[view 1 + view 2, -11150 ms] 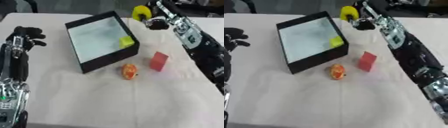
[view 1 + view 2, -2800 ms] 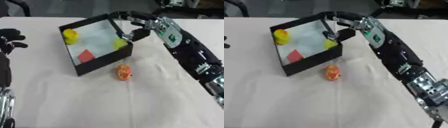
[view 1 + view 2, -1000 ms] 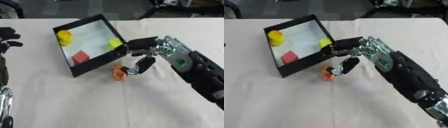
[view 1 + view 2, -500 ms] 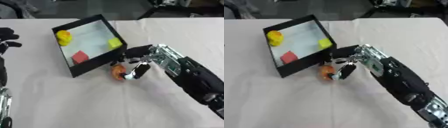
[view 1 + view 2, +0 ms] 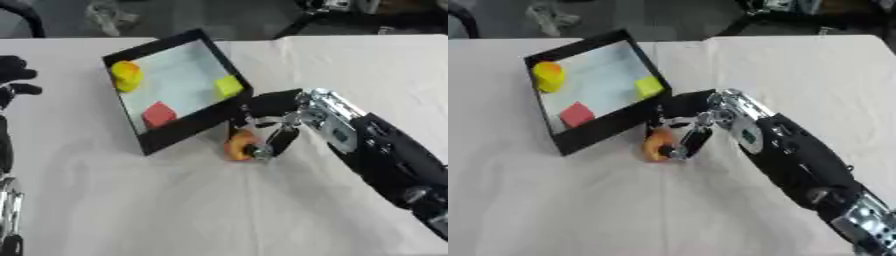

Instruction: Pick up objects on the table and place them in the box.

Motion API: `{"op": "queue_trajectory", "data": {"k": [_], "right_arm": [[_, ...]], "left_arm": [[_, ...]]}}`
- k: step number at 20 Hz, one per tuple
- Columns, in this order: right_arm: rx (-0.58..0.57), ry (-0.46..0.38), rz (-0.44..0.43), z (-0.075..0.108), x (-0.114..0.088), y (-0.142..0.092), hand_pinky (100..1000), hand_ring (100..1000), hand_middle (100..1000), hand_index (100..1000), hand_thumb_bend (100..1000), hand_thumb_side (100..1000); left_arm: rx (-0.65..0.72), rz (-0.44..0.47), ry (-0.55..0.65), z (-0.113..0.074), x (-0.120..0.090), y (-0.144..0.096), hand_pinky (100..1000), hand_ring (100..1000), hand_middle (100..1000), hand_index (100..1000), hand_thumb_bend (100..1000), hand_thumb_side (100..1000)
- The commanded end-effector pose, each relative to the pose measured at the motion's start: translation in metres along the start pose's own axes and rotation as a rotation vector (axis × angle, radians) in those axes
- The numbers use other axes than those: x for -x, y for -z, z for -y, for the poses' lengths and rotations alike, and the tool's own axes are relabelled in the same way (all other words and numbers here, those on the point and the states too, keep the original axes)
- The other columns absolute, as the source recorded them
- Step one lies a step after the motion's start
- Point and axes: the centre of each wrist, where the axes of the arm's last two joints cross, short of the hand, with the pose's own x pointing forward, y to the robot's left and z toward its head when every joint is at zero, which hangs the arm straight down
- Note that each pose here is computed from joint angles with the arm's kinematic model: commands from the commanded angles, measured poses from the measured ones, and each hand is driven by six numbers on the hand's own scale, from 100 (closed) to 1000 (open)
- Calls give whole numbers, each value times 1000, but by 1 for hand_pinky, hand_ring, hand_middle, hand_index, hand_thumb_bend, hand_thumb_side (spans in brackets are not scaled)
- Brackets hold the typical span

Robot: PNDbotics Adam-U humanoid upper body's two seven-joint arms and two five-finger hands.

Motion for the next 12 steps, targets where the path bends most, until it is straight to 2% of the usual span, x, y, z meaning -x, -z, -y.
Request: {"op": "queue_trajectory", "data": {"k": [1,6,12], "right_arm": [[87,-31,-26,23,6,-21,850,837,655,419,100,237],[210,1,-23,57,6,-41,846,833,631,375,100,219],[175,94,-18,79,18,-47,854,839,622,392,100,219]], "left_arm": [[-5,24,20,-6,-5,3,543,616,589,658,100,894],[-4,24,19,-6,-6,3,543,616,589,659,100,894],[9,34,6,-1,-7,5,544,616,589,659,100,893]]}}
